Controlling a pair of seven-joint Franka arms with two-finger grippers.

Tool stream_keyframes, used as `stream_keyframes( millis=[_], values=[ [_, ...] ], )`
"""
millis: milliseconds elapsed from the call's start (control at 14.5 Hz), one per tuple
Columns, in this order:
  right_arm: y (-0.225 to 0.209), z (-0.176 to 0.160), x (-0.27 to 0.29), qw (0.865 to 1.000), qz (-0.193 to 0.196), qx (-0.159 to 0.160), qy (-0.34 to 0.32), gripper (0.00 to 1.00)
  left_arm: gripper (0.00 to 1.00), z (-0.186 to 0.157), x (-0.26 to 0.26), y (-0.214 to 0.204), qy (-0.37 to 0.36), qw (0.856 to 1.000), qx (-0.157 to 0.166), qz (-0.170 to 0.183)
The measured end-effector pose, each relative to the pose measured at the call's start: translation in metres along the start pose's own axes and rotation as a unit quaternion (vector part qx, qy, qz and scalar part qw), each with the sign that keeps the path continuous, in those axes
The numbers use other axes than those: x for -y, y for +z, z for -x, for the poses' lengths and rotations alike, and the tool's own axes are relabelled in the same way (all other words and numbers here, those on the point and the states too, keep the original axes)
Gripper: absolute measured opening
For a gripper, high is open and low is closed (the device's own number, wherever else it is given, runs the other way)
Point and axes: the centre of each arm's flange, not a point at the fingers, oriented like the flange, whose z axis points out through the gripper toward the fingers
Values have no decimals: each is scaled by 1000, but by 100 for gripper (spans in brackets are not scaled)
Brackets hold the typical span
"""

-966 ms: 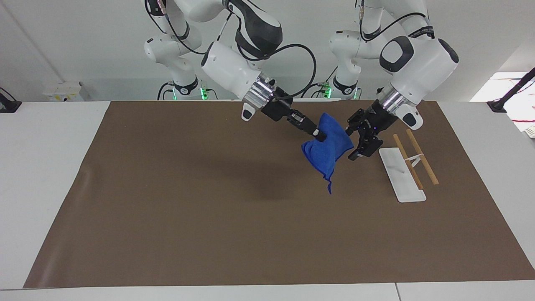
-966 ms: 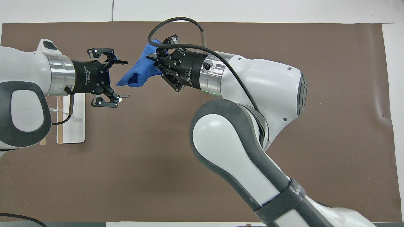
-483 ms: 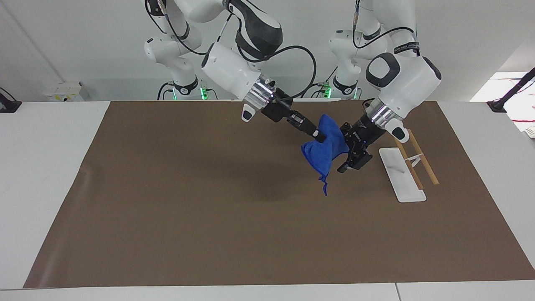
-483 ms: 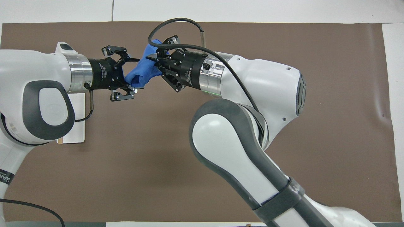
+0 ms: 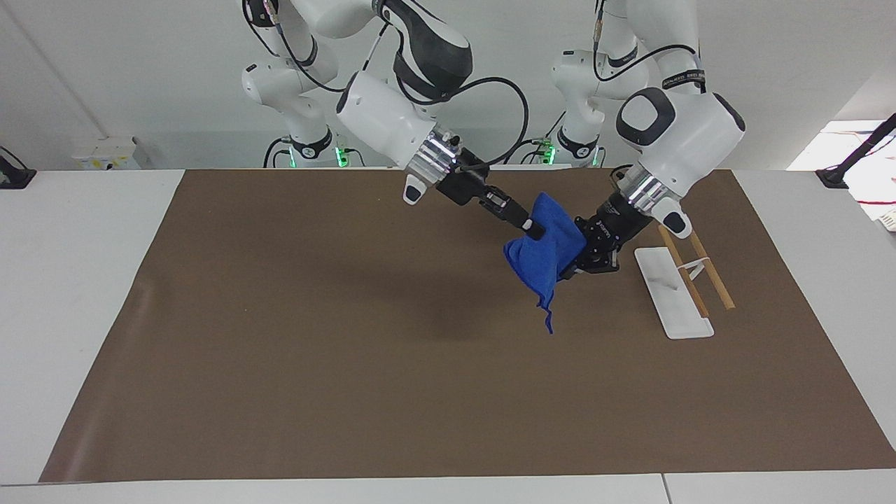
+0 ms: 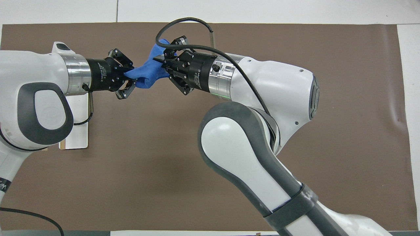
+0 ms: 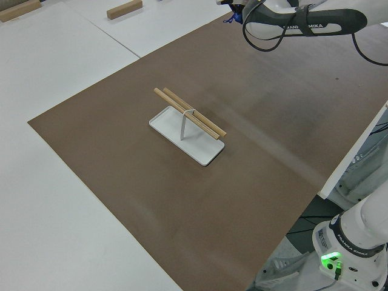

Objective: Right arm passes towel to left arm to hang

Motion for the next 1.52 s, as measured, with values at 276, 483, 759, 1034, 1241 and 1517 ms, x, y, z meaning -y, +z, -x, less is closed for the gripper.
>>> stream_keyframes(
  millis=[276, 483, 759, 1034, 1241, 1517],
  values=[
    [-5, -7, 4, 999, -4, -12, -36, 33, 2, -5, -9, -27, 20, 999, -21, 22],
    [-15, -25, 13, 987, 18, -67, -148, 66, 2, -15, -14, -45, 49, 997, -57, 33],
    [-38, -93, 10, 945, 86, -154, -277, 100, 2, -19, -15, -48, 132, 979, -155, 22],
    [-80, -172, -3, 879, 207, -176, -391, 100, 2, -35, -15, -50, 183, 955, -232, 7],
    [-135, -223, -11, 838, 311, -153, -421, 100, 2, -74, -17, -65, 175, 946, -272, 2],
    [-205, -257, -26, 787, 426, -109, -433, 100, 2, -132, -19, -100, 143, 940, -310, 5]
  ],
)
